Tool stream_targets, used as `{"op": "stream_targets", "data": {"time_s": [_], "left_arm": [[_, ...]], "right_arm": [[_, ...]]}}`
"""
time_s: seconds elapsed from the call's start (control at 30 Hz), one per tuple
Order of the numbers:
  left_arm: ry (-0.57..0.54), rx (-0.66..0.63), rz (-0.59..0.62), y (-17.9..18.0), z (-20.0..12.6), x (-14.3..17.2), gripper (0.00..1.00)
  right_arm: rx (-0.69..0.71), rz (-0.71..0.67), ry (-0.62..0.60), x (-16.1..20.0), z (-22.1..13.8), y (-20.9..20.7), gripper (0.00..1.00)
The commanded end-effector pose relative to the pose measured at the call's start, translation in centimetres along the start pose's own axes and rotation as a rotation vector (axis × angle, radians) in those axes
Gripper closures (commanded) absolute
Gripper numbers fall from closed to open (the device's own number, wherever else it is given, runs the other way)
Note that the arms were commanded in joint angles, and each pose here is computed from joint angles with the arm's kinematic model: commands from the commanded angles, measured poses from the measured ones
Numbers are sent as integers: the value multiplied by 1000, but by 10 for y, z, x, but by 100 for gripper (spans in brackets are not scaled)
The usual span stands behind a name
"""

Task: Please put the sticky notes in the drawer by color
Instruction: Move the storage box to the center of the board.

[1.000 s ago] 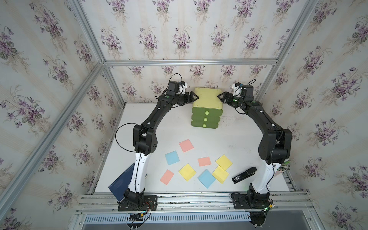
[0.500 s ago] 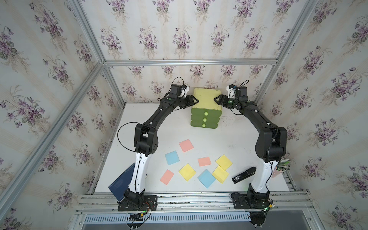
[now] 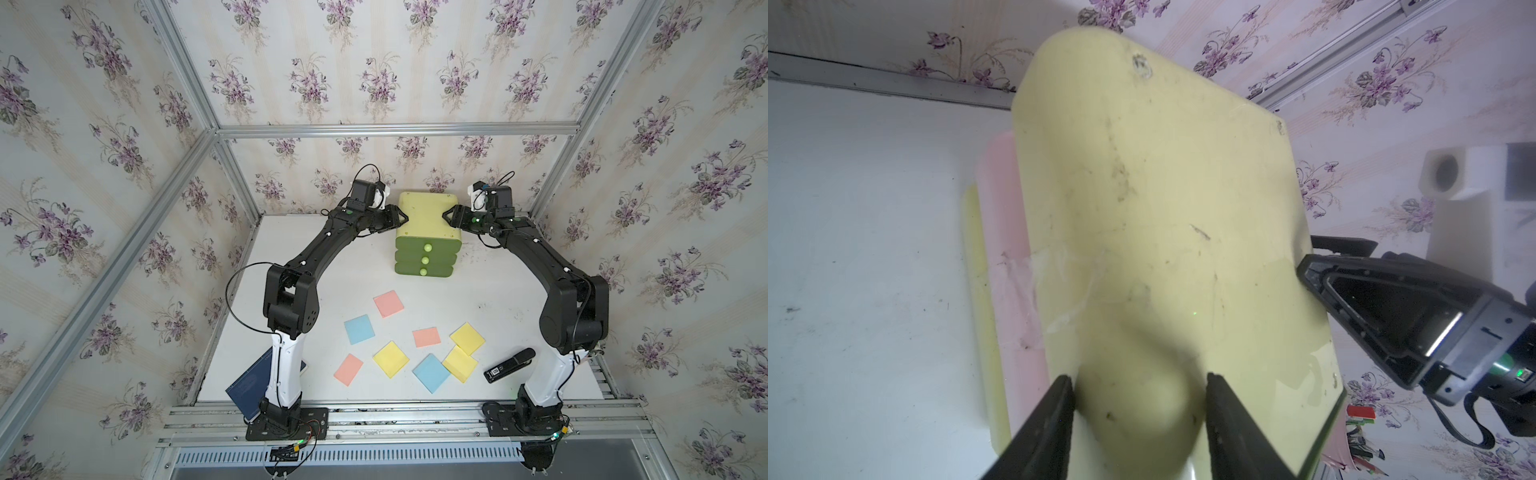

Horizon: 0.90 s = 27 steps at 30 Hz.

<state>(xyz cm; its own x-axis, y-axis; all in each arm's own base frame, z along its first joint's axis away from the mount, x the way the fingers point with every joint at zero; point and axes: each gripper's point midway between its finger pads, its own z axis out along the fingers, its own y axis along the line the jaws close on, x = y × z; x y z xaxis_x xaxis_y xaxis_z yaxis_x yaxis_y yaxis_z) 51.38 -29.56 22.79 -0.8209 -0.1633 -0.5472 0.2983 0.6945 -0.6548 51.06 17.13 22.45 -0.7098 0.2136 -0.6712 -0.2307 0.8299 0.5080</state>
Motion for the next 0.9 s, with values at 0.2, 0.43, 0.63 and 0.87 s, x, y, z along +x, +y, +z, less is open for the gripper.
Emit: {"op": "stream_targets", "data": {"time_s": [0.2,0.43,0.63,0.87], "left_arm": [[30,75,29,-16,-14,38,51],[47,42,11,-6,-12,33,47],[9,9,-13,-4,-21,22,37],[-105,-15,-11,-18,-55,-9,18]], "right_arm": [[-124,1,111,46,-3,42,27],[-100,16,105,50,-10,42,27],[-29,5,65,40,-21,33,26],[101,-11,23,10,-30,6,20]]}}
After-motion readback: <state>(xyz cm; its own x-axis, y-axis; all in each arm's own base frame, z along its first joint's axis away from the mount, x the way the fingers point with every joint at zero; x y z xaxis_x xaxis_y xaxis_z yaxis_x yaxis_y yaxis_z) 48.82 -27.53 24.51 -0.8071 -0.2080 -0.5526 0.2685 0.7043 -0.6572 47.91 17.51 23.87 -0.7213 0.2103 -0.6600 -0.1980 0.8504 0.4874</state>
